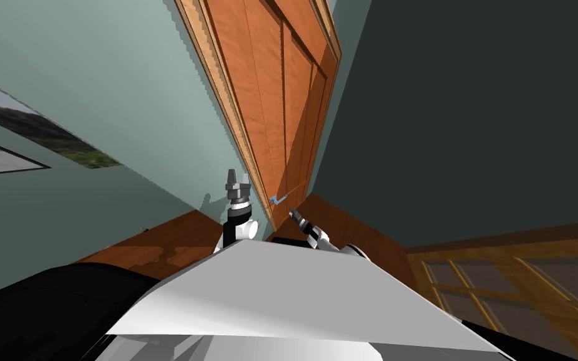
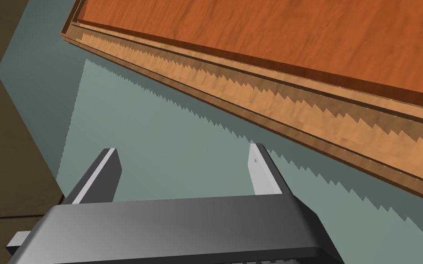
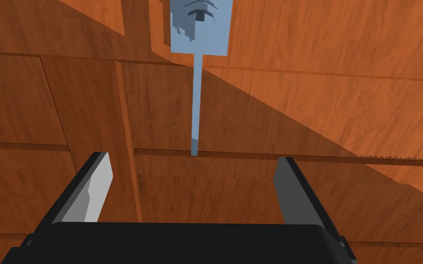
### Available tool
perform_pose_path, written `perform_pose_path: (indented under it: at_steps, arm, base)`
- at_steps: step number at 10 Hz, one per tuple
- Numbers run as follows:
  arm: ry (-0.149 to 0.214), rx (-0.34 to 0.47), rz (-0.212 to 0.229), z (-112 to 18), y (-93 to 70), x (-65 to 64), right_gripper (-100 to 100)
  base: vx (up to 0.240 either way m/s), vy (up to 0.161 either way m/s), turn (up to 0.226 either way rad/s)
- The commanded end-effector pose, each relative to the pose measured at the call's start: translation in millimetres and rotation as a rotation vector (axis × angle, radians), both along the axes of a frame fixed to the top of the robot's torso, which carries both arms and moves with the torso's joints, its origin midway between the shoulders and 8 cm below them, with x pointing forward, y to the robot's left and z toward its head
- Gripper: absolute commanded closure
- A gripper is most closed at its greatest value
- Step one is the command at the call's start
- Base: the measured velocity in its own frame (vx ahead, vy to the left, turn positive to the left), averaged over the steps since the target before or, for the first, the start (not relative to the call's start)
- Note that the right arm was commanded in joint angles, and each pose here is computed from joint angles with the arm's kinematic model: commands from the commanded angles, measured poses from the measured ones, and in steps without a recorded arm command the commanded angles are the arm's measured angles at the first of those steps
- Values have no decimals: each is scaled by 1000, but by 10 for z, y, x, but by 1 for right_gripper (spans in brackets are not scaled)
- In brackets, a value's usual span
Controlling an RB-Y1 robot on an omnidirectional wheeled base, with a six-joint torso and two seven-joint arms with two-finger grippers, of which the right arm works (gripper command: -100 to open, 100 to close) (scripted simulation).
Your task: Push the door open
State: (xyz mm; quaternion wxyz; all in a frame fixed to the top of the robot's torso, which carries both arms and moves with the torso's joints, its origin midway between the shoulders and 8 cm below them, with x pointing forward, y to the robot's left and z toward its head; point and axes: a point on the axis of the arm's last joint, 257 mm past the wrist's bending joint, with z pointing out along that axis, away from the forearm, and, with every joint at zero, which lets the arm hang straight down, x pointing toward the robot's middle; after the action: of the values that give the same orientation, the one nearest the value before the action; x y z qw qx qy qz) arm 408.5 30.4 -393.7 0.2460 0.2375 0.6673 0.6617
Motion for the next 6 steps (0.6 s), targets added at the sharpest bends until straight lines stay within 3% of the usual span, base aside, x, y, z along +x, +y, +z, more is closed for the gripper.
perform_pose_path:
  at_steps: [1, 2, 6]
  arm:
    - [-7, -20, -27, -33, -114, 42, -100]
    - [-7, -20, -27, -33, -114, 42, -100]
    - [-17, -48, -102, -84, -294, 128, -100]
  base:
    - [64, -105, 132]
    - [44, -68, 16]
    - [71, -71, 131]
